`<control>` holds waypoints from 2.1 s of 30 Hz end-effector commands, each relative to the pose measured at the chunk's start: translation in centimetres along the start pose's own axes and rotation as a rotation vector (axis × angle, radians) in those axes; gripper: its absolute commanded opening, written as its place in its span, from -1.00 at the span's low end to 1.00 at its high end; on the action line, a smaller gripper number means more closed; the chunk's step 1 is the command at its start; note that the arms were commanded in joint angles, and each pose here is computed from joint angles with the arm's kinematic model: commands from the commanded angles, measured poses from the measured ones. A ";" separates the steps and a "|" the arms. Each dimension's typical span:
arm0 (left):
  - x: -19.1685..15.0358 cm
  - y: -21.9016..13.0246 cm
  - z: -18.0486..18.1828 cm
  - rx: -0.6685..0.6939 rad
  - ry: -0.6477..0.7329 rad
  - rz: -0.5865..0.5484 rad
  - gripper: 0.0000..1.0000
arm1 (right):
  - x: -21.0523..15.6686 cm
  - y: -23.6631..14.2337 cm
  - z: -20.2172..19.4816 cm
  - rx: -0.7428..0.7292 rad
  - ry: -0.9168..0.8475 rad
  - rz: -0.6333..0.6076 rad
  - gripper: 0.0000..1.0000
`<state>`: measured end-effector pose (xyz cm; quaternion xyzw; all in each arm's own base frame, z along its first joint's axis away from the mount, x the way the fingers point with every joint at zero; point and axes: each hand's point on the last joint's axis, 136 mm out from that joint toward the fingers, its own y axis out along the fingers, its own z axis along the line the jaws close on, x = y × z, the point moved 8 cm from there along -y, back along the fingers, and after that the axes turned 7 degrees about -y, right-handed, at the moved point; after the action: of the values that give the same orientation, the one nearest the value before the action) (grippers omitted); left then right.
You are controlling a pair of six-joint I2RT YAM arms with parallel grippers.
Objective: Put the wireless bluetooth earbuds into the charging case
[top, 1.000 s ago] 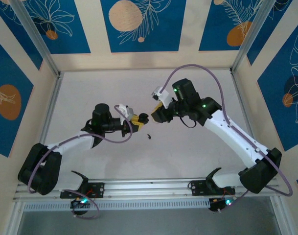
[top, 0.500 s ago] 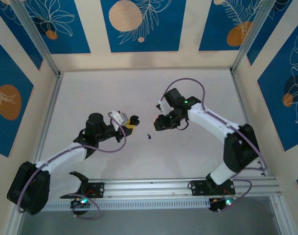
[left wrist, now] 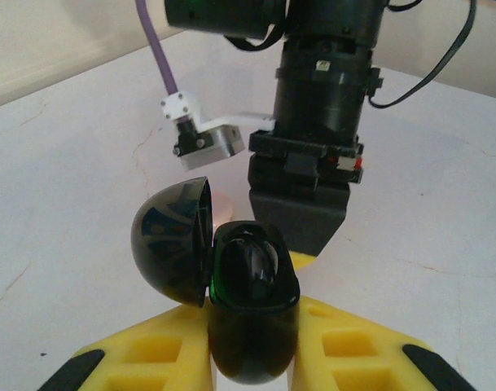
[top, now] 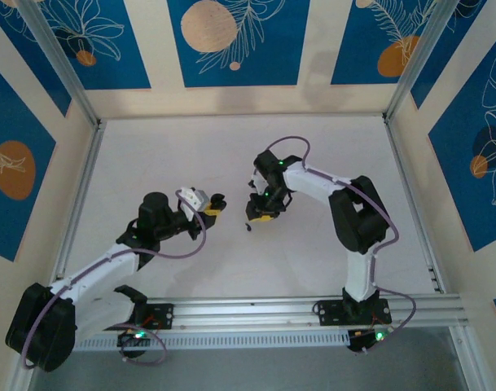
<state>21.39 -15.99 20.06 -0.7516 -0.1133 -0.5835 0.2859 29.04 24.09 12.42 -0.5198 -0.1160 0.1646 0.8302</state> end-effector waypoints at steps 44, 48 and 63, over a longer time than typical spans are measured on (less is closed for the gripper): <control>-0.3 -0.9 0.1 0.041 -0.001 0.010 -0.52 | -0.1 2.4 -0.8 -0.089 -0.073 0.089 -0.27; -0.3 -0.9 0.0 0.038 -0.004 0.012 -0.52 | -0.5 1.9 -1.0 -0.102 -0.059 0.087 -0.27; -0.1 -1.0 -0.1 0.032 -0.006 0.003 -0.52 | -3.0 -1.8 -1.1 -0.111 0.078 0.062 -0.19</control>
<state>20.97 -15.48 20.20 -0.7487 -0.1203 -0.5784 0.3006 28.32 22.42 13.81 -0.5590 -0.1268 0.1609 0.8034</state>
